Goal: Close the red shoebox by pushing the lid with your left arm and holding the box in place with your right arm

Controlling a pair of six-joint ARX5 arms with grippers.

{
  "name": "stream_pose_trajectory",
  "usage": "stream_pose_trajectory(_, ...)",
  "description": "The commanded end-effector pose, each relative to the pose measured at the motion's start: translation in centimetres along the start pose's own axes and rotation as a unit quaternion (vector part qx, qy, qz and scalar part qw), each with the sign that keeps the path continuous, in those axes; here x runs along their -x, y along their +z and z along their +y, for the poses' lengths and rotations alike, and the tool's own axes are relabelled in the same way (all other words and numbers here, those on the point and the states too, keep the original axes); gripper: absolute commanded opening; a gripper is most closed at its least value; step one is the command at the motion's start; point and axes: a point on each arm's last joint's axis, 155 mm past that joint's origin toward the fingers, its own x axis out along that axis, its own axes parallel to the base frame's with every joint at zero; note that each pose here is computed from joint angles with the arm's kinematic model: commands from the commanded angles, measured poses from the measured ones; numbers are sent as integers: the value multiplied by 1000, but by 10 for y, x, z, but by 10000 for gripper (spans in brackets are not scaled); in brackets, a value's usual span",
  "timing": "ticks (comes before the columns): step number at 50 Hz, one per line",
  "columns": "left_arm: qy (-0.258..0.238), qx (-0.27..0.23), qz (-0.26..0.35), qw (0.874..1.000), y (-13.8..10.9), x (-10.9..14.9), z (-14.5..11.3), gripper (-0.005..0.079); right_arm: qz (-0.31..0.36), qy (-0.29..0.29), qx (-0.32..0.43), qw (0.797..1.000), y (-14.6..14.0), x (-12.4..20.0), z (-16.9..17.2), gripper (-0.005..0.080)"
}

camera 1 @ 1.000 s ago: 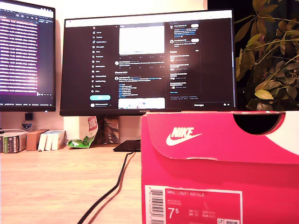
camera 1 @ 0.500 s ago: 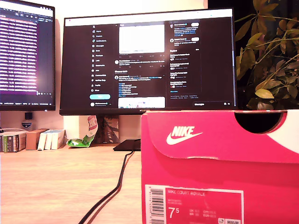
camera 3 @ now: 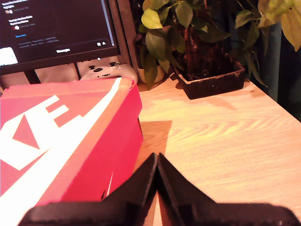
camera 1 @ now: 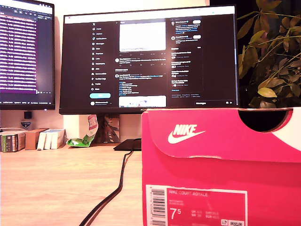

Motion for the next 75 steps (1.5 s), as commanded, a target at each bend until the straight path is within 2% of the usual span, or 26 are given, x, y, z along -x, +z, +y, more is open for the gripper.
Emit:
stream_pose_trajectory(1,9,2,19,1000,-14,-2,5,-18,-3,2,-1,1000,-1,0,1,-12)
stream_pose_trajectory(32,10,2,19,1000,-14,-2,6,-18,-5,-11,-4,1000,1,-1,-6,-12)
stream_pose_trajectory(52,58,17,6,998,-8,-2,30,-18,-9,-41,-9,999,3,0,-21,-12)
stream_pose_trajectory(75,61,18,6,998,-8,-2,31,-18,-9,-41,-9,999,3,0,-21,-12)
